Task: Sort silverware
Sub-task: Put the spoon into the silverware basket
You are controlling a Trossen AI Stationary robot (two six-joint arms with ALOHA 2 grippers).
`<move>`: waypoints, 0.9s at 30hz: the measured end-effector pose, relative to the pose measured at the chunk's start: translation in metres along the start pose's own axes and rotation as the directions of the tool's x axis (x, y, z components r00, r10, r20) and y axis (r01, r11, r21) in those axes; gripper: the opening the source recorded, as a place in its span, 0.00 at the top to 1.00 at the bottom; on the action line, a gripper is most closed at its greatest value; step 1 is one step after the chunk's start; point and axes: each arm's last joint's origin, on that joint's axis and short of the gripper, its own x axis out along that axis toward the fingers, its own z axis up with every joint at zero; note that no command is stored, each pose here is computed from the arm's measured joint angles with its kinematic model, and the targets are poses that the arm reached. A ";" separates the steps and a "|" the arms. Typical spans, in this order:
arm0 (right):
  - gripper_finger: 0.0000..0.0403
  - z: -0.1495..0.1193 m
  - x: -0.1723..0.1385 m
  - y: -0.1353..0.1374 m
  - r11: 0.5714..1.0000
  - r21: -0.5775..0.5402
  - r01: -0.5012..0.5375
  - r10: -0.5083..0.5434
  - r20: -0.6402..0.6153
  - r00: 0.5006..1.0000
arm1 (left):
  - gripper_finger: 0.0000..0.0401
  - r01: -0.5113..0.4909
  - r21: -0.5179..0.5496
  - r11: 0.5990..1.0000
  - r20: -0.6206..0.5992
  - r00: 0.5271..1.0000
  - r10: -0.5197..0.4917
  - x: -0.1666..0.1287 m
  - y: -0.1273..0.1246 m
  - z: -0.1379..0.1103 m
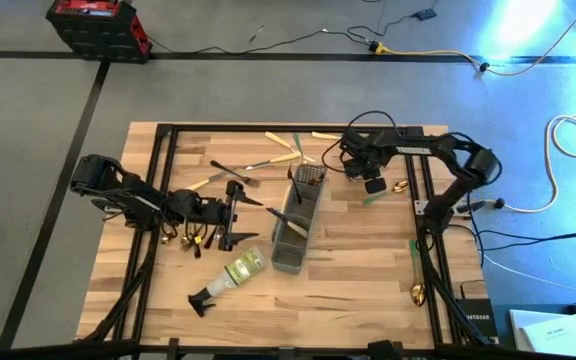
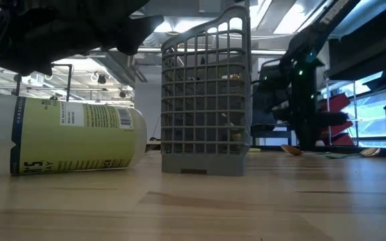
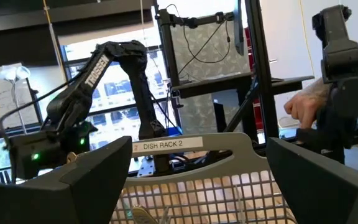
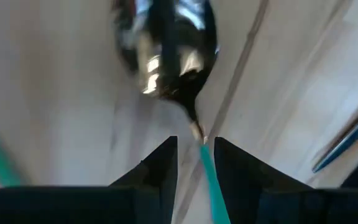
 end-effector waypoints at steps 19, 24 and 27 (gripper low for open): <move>0.98 -0.001 0.014 -0.001 0.997 0.025 -0.070 0.070 -0.039 0.997 | 0.11 0.004 0.002 1.000 -0.023 1.000 -0.004 0.000 0.000 -0.002; 0.99 0.001 -0.001 0.023 0.992 -0.007 -0.128 0.126 -0.110 0.986 | 0.11 0.001 0.002 1.000 -0.018 1.000 -0.001 0.000 0.000 -0.002; 0.99 0.007 -0.020 0.040 0.992 -0.053 -0.118 0.112 -0.109 0.988 | 0.11 -0.001 0.002 1.000 -0.010 1.000 0.001 0.000 0.000 -0.001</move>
